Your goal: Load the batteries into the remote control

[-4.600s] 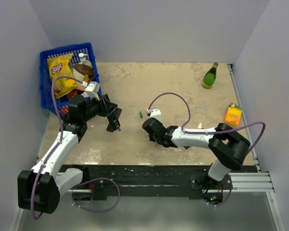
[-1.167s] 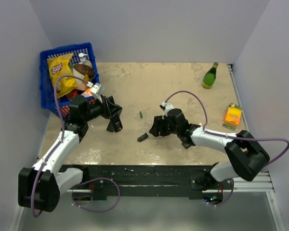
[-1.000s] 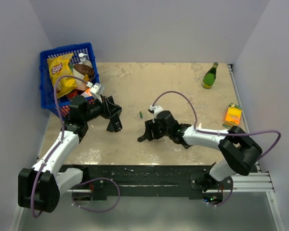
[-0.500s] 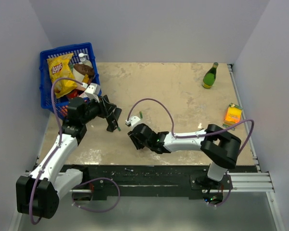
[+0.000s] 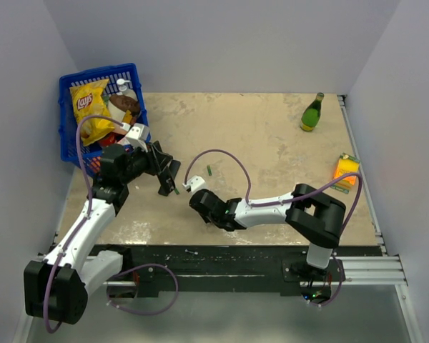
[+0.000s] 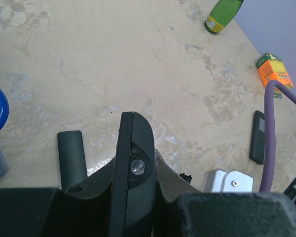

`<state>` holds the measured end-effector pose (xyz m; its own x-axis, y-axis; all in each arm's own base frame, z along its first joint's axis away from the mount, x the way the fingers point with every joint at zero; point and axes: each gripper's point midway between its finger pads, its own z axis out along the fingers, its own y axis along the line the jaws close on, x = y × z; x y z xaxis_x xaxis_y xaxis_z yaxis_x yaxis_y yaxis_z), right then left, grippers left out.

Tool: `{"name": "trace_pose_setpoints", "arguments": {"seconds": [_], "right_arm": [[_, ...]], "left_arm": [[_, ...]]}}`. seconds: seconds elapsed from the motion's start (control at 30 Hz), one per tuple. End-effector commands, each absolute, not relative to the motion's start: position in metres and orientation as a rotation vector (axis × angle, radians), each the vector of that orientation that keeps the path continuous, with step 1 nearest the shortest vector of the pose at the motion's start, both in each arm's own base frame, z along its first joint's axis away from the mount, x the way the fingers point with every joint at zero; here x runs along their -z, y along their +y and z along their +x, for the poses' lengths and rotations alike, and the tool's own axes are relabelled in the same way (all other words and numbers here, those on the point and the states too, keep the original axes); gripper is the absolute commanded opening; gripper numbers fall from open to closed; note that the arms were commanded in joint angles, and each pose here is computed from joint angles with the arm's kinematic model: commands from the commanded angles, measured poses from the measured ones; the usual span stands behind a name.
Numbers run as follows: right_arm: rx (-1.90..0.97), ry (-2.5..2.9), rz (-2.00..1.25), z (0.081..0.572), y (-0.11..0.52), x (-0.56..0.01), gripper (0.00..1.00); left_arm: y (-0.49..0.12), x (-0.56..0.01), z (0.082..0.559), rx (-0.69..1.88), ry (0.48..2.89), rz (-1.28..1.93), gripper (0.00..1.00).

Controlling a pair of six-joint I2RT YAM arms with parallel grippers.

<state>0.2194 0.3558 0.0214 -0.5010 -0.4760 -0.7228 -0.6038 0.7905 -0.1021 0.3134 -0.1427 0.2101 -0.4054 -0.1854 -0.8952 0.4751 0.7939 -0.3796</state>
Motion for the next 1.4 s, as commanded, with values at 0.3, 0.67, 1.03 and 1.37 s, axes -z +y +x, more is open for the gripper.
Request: {"name": "trace_pose_setpoints", "arguments": {"seconds": [0.3,0.67,1.03,1.37], "right_arm": [[-0.409,2.158,-0.728,0.213,0.376,-0.062,0.00],[-0.728,1.996,-0.461,0.217,0.338,-0.173,0.00],[-0.834,1.913,-0.370,0.203,0.306,-0.200,0.00],[-0.845,1.897,-0.361,0.199,0.298,-0.203,0.00]], "left_arm": [[-0.156,-0.233,0.315,0.802,1.773,0.303,0.00],[-0.212,-0.182,0.286,1.064,1.936,0.252,0.00],[-0.250,-0.142,0.263,1.265,1.856,0.025,0.00],[-0.258,-0.098,0.251,1.260,1.880,-0.003,0.23]]}}
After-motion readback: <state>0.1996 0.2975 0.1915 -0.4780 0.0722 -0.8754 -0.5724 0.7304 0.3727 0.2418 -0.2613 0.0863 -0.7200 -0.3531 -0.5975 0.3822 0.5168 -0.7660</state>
